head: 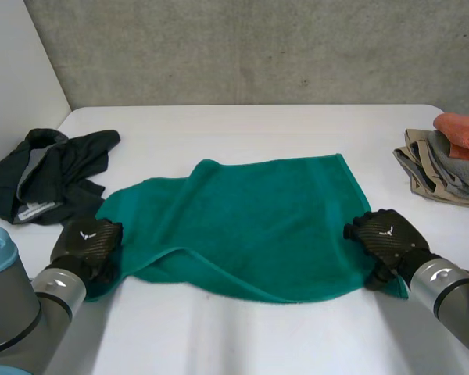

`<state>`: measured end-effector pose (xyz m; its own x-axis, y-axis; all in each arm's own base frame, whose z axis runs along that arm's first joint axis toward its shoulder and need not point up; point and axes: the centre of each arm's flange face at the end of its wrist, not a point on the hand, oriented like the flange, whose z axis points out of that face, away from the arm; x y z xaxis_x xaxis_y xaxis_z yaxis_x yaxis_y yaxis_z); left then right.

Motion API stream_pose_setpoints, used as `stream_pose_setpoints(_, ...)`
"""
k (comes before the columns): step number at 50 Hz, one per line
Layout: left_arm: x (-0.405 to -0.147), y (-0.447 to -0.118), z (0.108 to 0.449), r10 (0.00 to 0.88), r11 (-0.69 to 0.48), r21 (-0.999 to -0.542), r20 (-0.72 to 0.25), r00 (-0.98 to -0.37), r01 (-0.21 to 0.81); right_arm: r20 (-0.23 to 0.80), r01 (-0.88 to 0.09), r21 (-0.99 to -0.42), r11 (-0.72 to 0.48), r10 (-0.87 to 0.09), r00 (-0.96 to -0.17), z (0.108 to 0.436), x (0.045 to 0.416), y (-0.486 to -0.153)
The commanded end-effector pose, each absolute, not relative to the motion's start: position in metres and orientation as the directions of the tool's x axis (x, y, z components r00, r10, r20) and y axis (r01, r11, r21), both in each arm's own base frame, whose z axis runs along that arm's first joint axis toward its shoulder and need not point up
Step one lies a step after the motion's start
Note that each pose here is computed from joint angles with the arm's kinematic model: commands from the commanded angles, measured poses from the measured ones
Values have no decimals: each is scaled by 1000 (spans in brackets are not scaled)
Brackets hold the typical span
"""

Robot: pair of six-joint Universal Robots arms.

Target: Fold the laundry.

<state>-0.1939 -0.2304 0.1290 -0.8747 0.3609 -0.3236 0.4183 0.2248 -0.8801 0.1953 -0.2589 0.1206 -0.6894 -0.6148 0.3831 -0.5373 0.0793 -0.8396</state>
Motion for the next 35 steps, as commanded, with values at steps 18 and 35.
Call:
stream_pose_setpoints(18,-197,-241,215,293,3,-930,-351,-889,368,512,-541,-837,-75,-455,-729,230,182,-274)
stream_pose_setpoints(35,-200,-238,253,467,11,-934,-311,-828,357,540,-641,-766,56,-484,-688,303,160,-266)
